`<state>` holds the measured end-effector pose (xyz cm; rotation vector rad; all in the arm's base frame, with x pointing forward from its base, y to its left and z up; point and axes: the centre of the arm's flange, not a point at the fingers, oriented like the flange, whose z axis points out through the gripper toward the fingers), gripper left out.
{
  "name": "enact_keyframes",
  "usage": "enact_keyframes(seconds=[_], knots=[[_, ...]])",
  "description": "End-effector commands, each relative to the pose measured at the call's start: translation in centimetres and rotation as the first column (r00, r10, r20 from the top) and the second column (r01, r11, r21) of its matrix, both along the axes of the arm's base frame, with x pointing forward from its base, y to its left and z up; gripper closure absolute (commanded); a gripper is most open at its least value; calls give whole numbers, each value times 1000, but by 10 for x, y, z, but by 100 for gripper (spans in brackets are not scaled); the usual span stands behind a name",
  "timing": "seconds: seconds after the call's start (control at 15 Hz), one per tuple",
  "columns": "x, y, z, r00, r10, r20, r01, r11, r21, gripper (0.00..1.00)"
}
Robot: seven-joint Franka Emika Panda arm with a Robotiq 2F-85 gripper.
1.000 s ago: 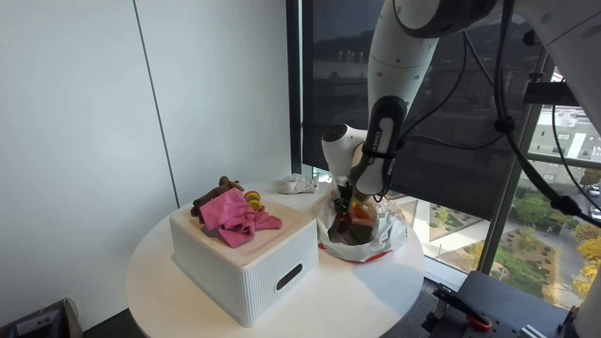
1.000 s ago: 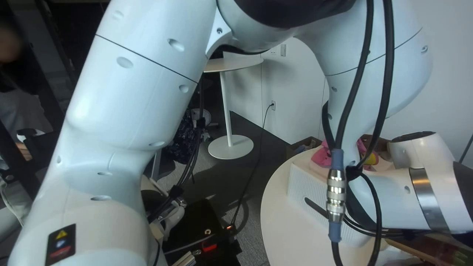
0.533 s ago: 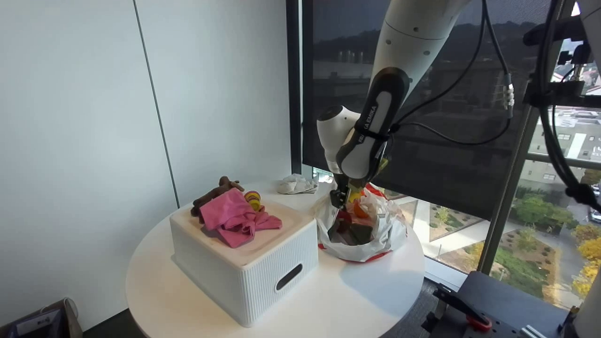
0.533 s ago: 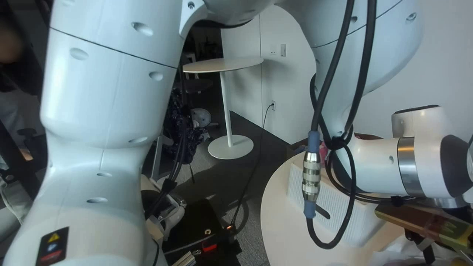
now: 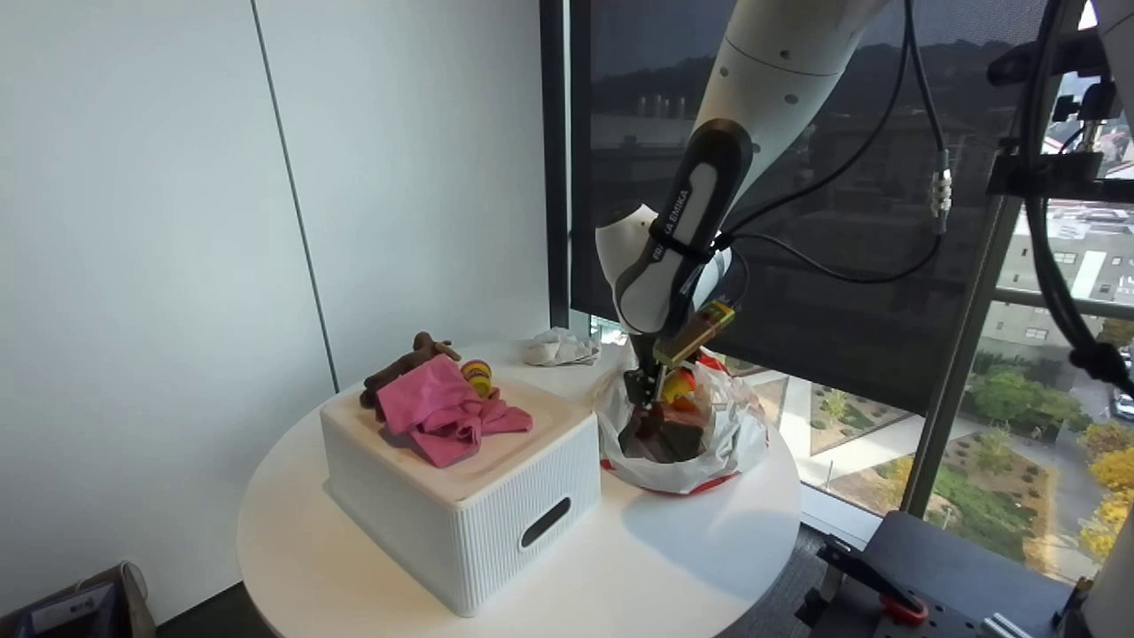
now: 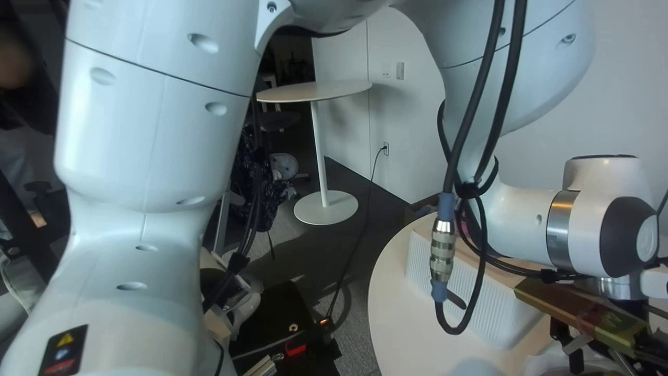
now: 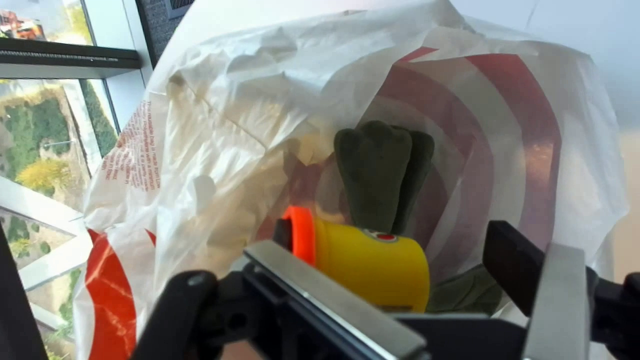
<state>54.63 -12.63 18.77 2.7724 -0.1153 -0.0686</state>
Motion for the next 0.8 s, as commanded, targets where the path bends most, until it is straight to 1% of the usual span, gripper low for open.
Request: enact_keyframes(seconds=[0.0, 0.2, 0.27, 0.33, 0.4, 0.47, 0.6, 0.67, 0.73], knots=[[4, -1, 5, 1000, 10, 14, -10, 1000, -17, 32], [4, -2, 5, 1000, 3, 21, -3, 1000, -16, 58], [4, -2, 4, 1000, 2, 20, -2, 1000, -15, 65], [4, -2, 4, 1000, -2, 23, 2, 1000, -16, 22], [4, -1, 5, 1000, -2, 24, 2, 1000, -16, 26], [3, 0, 6, 1000, -3, 22, 3, 1000, -12, 26], [1, 10, 12, 1000, 16, 14, -16, 1000, 14, 12], [0, 18, 18, 999, 31, 24, -31, 999, 26, 5], [-1, 29, 26, 998, 49, 32, -50, 998, 36, 1]])
